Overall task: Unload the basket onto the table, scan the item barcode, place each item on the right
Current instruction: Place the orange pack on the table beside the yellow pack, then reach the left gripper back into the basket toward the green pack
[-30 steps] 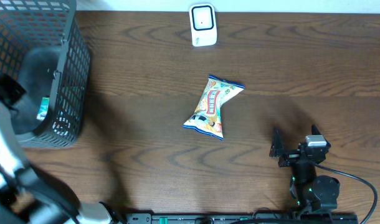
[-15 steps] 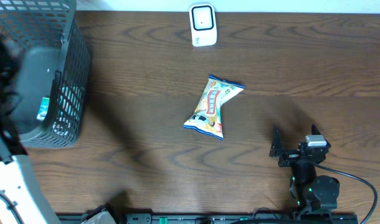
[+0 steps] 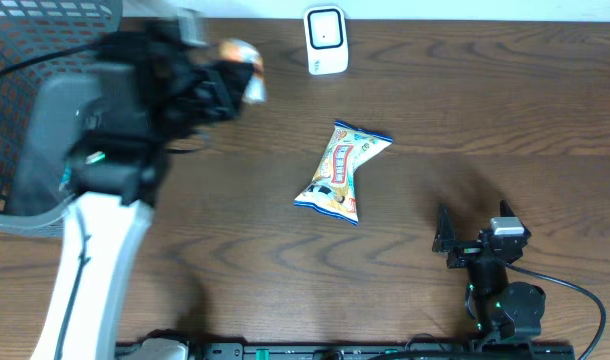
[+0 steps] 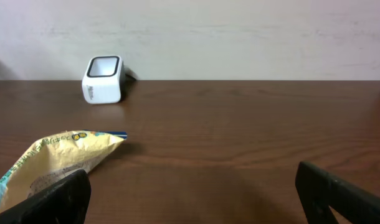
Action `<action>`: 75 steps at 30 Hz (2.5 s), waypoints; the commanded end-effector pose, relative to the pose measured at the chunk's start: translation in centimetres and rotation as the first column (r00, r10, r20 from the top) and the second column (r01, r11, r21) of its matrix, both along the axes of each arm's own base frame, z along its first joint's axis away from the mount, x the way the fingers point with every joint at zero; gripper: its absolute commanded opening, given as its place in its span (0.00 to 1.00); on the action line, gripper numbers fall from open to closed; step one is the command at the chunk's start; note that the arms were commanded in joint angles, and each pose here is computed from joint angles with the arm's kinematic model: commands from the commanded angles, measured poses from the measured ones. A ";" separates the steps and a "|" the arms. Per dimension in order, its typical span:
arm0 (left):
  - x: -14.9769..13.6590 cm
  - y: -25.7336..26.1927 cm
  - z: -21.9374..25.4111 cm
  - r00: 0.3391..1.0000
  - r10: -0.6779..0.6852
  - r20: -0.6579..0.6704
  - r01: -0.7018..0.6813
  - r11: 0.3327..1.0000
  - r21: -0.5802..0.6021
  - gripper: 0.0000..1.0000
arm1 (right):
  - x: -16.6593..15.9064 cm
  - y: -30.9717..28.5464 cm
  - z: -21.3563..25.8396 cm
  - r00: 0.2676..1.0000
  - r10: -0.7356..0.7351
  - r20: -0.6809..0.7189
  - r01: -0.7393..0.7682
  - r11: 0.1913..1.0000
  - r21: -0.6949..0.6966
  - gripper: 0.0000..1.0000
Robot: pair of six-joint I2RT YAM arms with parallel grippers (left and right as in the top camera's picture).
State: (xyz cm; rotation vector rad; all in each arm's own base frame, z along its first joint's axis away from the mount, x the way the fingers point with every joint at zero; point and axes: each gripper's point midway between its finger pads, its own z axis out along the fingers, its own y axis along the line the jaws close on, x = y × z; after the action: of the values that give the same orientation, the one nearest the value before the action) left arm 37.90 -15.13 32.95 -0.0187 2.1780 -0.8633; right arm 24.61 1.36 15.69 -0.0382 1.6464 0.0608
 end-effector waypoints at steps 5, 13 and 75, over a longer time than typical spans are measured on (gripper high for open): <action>2.3 -4.2 -11.0 0.985 0.035 -0.170 0.015 0.959 0.283 0.08 | 0.0 0.0 -0.1 1.000 -0.003 -0.001 0.003 1.000 0.010 0.99; 4.4 -7.2 -21.7 0.956 0.056 -0.288 0.073 0.906 0.418 0.23 | 0.0 0.0 -0.1 1.000 -0.003 -0.001 0.003 1.000 0.010 0.99; -6.0 40.8 -22.9 0.506 0.758 -0.411 -0.408 0.630 0.661 0.99 | 0.0 0.0 -0.1 1.000 -0.003 -0.002 0.003 1.000 0.010 0.99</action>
State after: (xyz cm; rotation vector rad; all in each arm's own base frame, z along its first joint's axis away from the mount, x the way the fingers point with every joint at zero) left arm 32.01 26.24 11.65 -0.9923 2.6278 0.2564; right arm 24.61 1.36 15.69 -0.0385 1.6464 0.0605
